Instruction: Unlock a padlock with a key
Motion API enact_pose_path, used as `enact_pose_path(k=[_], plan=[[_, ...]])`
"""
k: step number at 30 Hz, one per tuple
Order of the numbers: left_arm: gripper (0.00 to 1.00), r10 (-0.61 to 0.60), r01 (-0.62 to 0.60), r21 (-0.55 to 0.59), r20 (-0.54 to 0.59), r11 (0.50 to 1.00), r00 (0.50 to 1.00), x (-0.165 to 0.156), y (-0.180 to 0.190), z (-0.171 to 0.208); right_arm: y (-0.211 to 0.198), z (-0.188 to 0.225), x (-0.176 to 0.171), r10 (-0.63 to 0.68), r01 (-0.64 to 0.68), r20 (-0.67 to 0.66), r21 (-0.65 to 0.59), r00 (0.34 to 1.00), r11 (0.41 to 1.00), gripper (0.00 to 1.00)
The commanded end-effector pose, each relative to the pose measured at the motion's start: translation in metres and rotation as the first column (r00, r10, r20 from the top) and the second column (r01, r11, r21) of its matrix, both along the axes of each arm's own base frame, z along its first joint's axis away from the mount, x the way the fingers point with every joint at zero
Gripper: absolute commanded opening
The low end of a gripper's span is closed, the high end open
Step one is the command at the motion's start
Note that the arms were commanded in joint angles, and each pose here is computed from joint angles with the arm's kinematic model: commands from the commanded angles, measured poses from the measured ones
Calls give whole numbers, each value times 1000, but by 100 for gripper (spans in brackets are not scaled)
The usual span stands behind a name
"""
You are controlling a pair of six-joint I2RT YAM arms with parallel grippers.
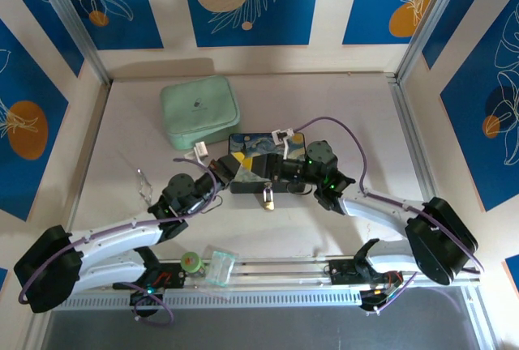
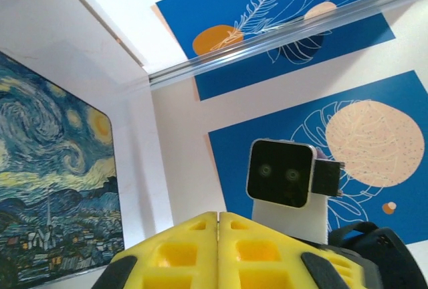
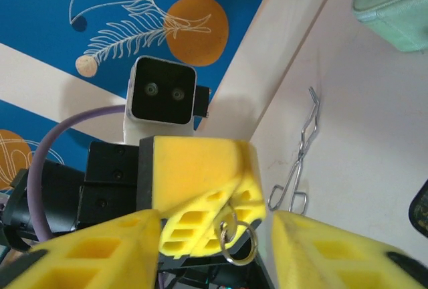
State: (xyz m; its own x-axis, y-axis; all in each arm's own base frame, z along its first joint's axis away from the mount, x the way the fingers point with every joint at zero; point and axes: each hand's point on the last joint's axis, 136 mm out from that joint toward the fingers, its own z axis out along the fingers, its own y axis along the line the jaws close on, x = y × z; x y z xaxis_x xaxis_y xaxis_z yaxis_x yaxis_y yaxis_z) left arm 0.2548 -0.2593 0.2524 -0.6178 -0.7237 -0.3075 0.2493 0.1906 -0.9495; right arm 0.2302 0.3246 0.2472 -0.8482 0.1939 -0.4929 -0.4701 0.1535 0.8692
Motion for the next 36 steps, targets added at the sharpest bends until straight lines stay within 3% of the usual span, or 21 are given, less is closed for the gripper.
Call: enact_pose_path(k=[1, 4, 11, 14, 30, 32, 36], plan=[[0, -9, 12, -49, 62, 999, 998, -1, 0, 27, 1, 6, -2, 27, -28, 17, 38, 999, 999, 43], [0, -28, 29, -41, 27, 999, 999, 1, -6, 23, 4, 7, -5, 55, -56, 20, 36, 998, 998, 34], [0, -21, 23, -77, 25, 997, 999, 2, -5, 20, 2, 0, -4, 46, -46, 2, 34, 999, 998, 31], [0, -27, 29, -80, 20, 996, 999, 3, -7, 19, 3, -1, -5, 60, -59, -5, 37, 998, 998, 22], [0, -31, 34, -112, 30, 993, 999, 4, -10, 30, -2, -11, -3, 46, -42, -55, 75, 997, 996, 15], [0, -37, 39, -95, 26, 995, 999, 4, -12, 29, -1, -9, -3, 49, -45, -54, 77, 997, 996, 6], [0, -23, 23, -86, -3, 996, 1000, 6, -9, 22, -2, -7, -5, 57, -53, -54, 81, 997, 995, 5]])
